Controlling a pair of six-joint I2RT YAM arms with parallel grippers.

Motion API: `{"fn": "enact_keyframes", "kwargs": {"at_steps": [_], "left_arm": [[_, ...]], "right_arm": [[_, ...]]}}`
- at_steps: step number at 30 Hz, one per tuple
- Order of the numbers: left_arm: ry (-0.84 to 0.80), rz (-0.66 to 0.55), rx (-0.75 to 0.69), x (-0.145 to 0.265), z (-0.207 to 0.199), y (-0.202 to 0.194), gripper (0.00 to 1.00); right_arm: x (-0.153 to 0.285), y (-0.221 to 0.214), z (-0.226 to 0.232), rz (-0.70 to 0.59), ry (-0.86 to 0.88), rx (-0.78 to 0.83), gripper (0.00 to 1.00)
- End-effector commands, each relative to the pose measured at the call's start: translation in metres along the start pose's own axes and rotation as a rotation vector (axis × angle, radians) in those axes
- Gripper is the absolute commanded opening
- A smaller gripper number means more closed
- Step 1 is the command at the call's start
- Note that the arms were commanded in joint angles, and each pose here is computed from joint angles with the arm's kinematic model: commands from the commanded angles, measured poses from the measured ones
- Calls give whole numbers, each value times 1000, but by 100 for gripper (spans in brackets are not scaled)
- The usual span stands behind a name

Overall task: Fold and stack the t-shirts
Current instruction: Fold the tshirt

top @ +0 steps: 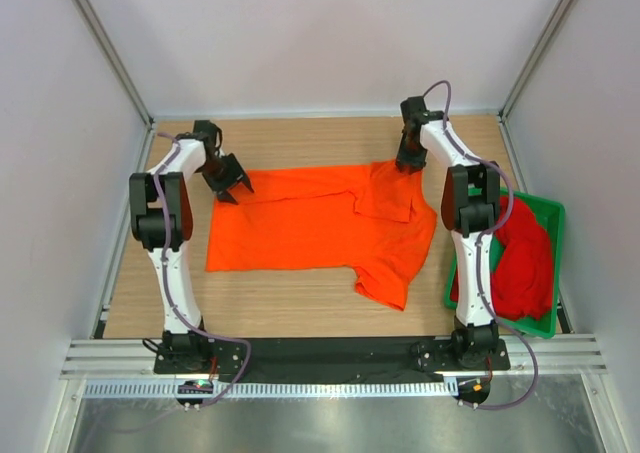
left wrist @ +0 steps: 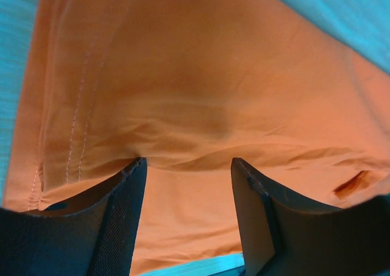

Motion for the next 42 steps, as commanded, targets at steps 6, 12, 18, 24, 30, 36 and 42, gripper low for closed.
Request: {"fn": "enact_keyframes", "kwargs": {"at_steps": [6, 12, 18, 24, 30, 36, 42], "left_arm": [[-52, -62, 96, -19, 1, 55, 60], [-163, -77, 63, 8, -22, 59, 63], [-246, -126, 36, 66, -35, 33, 70], [-317, -169, -8, 117, -30, -10, 73], [-341, -161, -37, 134, -11, -50, 72], [-333, -134, -62, 138, 12, -102, 69], [-332, -114, -115, 153, 19, -178, 63]], "right_arm": [[-16, 52, -8, -139, -22, -10, 36], [10, 67, -7, -192, 14, -14, 37], [93, 79, -10, -295, 52, -8, 46], [181, 46, -9, -317, 63, 72, 100], [241, -14, 13, -292, -8, 276, 100], [266, -76, 4, -295, 104, 164, 100], [250, -161, 4, -116, 453, 139, 86]]}}
Point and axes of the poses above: each gripper's point midway between its finger pads, its own x axis back along the fingers, its own z axis along the line the jaws close on, y = z × x, the point moved 8 cm from there along x, back along the fingers, and after that the axes turned 14 degrees about x, right-handed, at the moved point
